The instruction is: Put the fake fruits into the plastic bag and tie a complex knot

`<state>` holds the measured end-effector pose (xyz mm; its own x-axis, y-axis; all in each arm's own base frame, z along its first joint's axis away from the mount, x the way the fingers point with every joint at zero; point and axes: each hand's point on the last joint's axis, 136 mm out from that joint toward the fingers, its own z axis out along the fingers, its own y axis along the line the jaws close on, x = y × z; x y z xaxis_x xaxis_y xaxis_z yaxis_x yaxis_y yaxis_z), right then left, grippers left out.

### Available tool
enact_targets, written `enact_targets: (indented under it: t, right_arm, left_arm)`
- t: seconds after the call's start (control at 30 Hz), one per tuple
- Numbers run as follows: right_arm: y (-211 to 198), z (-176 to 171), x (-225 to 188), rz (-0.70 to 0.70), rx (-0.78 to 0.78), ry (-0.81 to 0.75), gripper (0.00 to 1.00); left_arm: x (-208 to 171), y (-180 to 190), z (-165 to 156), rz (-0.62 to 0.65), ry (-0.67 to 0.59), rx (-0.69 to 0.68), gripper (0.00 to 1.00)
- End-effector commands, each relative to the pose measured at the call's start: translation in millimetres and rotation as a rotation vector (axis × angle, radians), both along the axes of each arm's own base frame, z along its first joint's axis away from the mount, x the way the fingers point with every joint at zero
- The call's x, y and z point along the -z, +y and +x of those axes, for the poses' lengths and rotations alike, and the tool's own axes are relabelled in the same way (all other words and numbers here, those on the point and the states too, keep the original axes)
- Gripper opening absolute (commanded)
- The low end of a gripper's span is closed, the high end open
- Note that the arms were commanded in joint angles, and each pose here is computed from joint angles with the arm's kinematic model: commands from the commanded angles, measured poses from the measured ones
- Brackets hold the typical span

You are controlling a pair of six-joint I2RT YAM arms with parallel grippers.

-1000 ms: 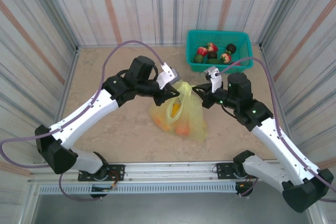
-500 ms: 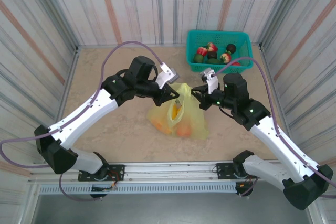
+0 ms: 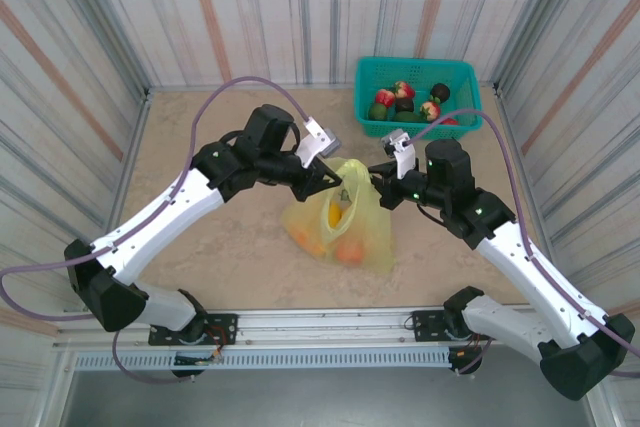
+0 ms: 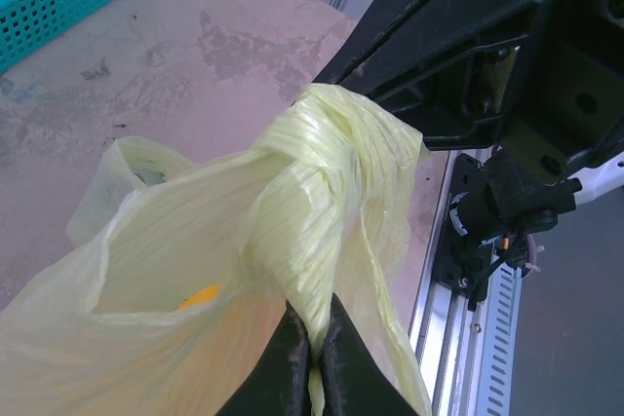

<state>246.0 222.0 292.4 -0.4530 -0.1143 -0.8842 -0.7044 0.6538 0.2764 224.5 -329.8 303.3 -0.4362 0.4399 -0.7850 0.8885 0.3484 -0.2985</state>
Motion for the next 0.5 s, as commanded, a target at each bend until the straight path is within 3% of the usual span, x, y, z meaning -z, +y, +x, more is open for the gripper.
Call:
enact_targets:
  t: [0.0,0.23,0.47]
  right_arm:
    - [0,0,-4,0.011,0.014,0.001,0.0]
    - [-7,2,-11,-0.025,0.033,-0.039,0.0]
    - [-8,2,-20,-0.06,0.018,-0.075,0.0]
  left_arm:
    - [-19,1,-7,-0.026,-0.029,0.029,0.07]
    - [-21,5,-14,-0.019,0.023,0.012,0.06]
    - [-19,2,-24,-0.029,0.303,-0.067,0.06]
